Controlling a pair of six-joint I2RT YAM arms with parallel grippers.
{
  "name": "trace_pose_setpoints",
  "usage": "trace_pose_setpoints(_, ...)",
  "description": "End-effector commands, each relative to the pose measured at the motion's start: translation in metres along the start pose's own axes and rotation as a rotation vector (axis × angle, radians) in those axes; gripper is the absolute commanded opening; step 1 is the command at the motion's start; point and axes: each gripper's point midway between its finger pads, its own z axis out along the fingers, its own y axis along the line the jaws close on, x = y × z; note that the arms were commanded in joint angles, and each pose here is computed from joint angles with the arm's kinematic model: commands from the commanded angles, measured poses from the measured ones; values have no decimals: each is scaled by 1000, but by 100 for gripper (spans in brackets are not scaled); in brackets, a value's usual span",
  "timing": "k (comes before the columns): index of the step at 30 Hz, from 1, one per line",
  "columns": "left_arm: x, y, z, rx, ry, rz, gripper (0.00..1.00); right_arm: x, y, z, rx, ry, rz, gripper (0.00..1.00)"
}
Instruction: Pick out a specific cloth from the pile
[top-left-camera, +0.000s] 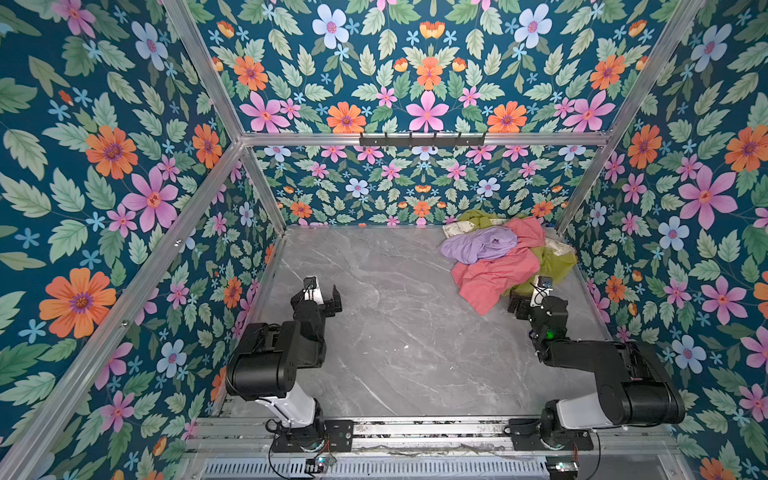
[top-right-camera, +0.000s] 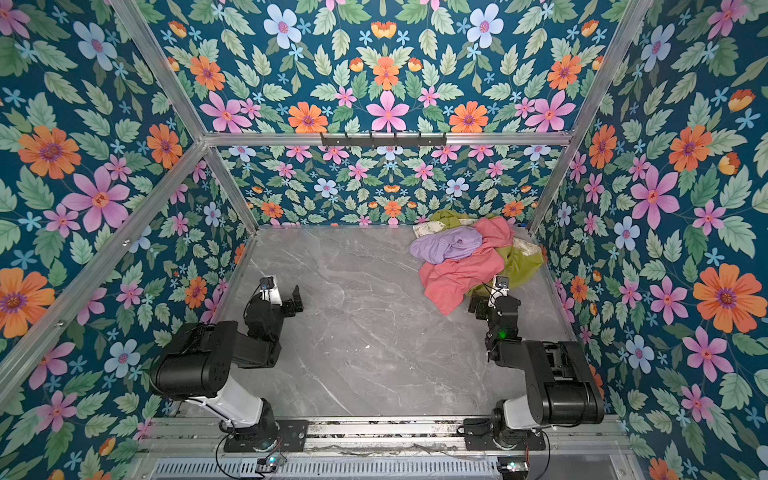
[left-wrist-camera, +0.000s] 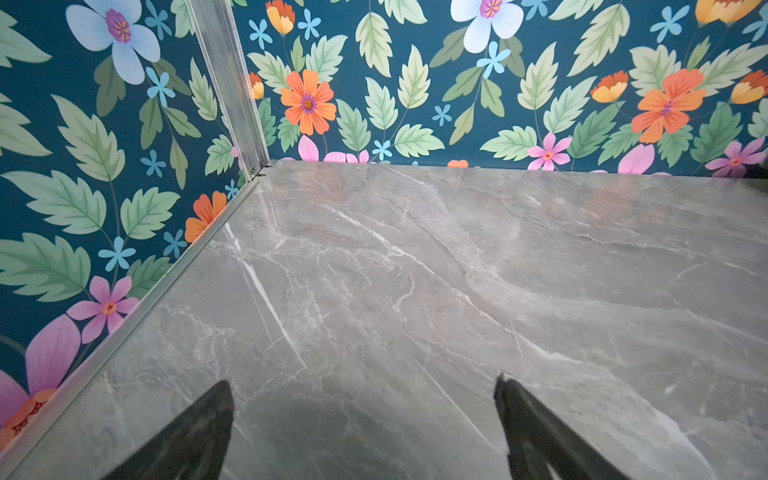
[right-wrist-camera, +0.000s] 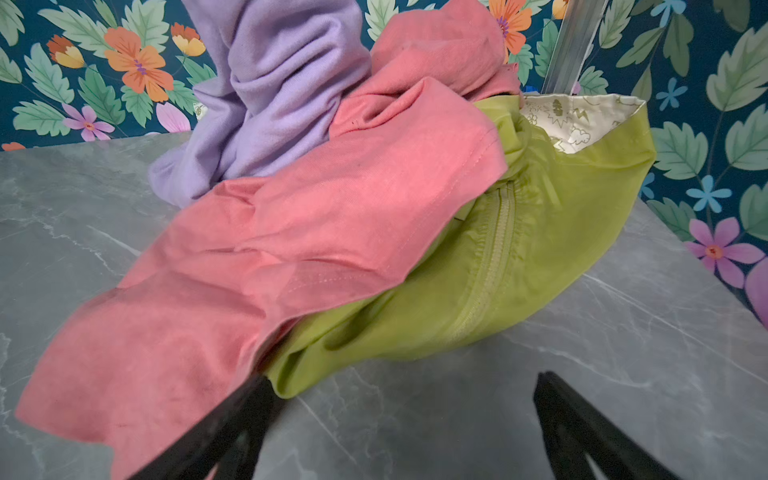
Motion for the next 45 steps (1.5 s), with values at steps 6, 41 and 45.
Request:
trace_pose_setpoints(6, -7, 0, -3, 4, -35, -3, 100, -2, 0, 0, -1, -4, 7, 99)
trace_pose_setpoints(41, -8, -1, -2, 13, -36, -6, 100, -1, 0, 0, -1, 1, 10, 99)
trace_pose_setpoints(45, -7, -1, -3, 11, -35, -6, 100, -1, 0, 0, -2, -2, 8, 99)
